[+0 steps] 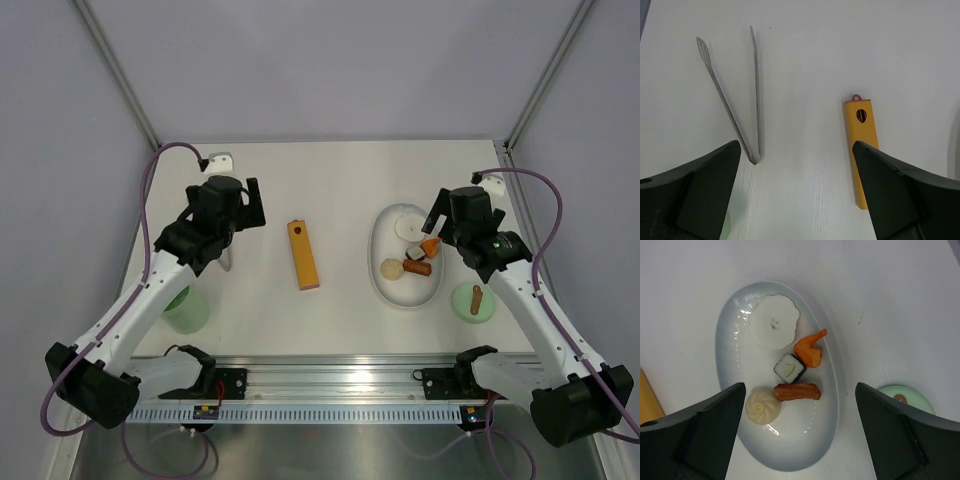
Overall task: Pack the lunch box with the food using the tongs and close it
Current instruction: Pick up the clamp at the center of the board.
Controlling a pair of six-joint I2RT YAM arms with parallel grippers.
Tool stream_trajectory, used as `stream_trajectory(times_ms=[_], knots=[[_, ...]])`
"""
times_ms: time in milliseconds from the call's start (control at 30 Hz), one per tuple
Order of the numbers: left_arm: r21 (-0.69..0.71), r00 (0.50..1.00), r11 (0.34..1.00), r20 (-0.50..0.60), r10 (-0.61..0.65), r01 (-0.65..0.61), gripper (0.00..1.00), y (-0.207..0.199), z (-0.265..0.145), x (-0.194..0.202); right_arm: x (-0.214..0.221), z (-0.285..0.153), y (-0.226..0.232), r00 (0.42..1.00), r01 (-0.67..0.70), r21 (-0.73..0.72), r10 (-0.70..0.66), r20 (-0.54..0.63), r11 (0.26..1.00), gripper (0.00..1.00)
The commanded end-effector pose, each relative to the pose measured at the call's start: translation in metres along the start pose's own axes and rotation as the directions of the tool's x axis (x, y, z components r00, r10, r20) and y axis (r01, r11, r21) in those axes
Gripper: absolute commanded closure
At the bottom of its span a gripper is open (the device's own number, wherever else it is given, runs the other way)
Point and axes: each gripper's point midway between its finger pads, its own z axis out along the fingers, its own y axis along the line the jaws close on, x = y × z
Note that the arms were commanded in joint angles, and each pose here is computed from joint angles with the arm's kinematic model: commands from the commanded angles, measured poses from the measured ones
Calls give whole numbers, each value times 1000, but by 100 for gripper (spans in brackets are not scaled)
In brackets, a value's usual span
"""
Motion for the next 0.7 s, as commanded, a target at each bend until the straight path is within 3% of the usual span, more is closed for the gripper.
stream_trajectory(times_ms=[0,200,333,667], knots=[[26,999,999,17,-36,36,1,-9,-4,-15,-2,-5,-6,1000,-24,19,24,19,1000,1],[-116,998,992,-53,-46,40,1,11,6,-6,-1,-12,-5,999,-32,-9,32,19,999,0],[-191,982,981,-184,-42,6,1,16,30,12,2,-12,-2,999,-38,-39,39,19,999,1],[-285,909,949,-347,-230,131,1,54,97,40,8,-15,4,999,-53,-85,53,-3,995,0]])
